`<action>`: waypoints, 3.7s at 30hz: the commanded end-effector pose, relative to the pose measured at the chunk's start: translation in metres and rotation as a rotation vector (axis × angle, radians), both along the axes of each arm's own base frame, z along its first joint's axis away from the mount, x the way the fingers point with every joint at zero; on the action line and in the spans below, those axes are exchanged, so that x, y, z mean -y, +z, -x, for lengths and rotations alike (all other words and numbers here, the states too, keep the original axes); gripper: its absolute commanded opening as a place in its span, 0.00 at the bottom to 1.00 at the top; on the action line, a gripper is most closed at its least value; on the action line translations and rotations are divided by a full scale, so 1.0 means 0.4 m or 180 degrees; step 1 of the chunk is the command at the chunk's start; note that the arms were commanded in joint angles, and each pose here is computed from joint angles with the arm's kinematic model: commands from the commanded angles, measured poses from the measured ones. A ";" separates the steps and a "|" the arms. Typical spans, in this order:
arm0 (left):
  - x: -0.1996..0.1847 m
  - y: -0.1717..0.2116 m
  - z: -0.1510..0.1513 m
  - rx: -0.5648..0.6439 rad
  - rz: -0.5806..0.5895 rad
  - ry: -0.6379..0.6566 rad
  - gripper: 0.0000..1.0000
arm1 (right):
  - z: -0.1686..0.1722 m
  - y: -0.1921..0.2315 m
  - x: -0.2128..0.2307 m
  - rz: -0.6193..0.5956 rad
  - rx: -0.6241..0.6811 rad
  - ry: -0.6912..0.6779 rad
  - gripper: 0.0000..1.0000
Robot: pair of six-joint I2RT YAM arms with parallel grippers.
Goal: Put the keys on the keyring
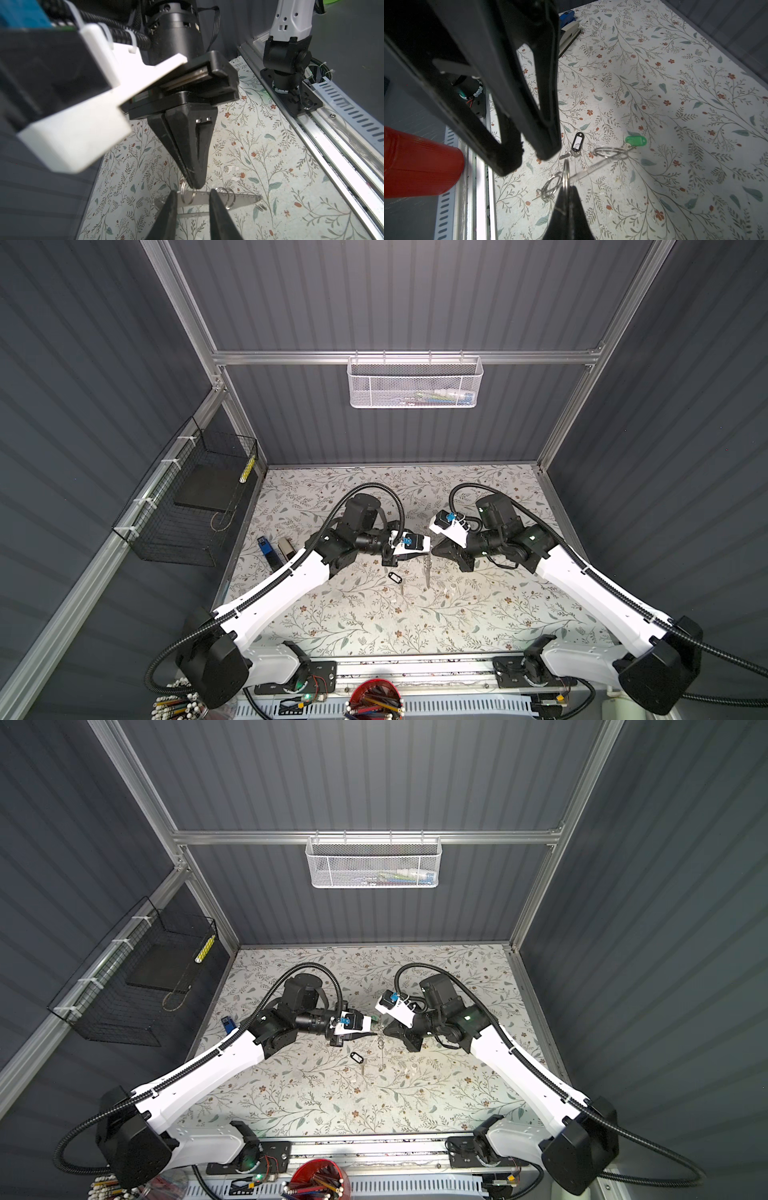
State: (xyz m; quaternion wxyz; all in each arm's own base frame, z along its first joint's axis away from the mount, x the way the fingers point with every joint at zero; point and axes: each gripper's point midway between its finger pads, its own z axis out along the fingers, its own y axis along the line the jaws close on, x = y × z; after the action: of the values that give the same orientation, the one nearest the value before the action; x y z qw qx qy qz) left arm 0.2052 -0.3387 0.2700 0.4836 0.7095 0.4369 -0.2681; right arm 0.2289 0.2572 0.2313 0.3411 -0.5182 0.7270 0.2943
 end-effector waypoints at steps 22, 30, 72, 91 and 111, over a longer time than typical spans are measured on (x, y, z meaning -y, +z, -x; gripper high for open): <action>0.023 0.005 -0.026 0.0178 0.0031 0.0367 0.28 | 0.006 0.007 -0.016 0.0021 -0.0013 0.0087 0.00; 0.004 0.024 -0.010 0.0241 0.0145 0.0397 0.30 | -0.001 0.000 -0.014 0.0031 0.0012 0.0040 0.00; 0.010 0.023 -0.030 -0.0262 0.0374 0.0390 0.00 | -0.006 0.042 0.026 -0.0061 0.0735 -0.0106 0.29; -0.035 0.182 -0.015 -0.0569 0.1675 0.0177 0.00 | -0.032 0.146 -0.001 -0.0889 0.1106 -0.0292 0.37; -0.029 0.182 -0.011 -0.0632 0.1752 0.0072 0.00 | 0.002 0.219 -0.044 -0.1305 0.1162 0.0046 0.24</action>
State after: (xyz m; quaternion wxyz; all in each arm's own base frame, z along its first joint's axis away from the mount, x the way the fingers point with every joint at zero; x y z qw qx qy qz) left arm 0.2133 -0.3266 0.3372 0.6133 0.5134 0.4173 -0.4315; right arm 0.2315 0.2720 0.3103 0.5556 -0.4843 0.5899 0.3298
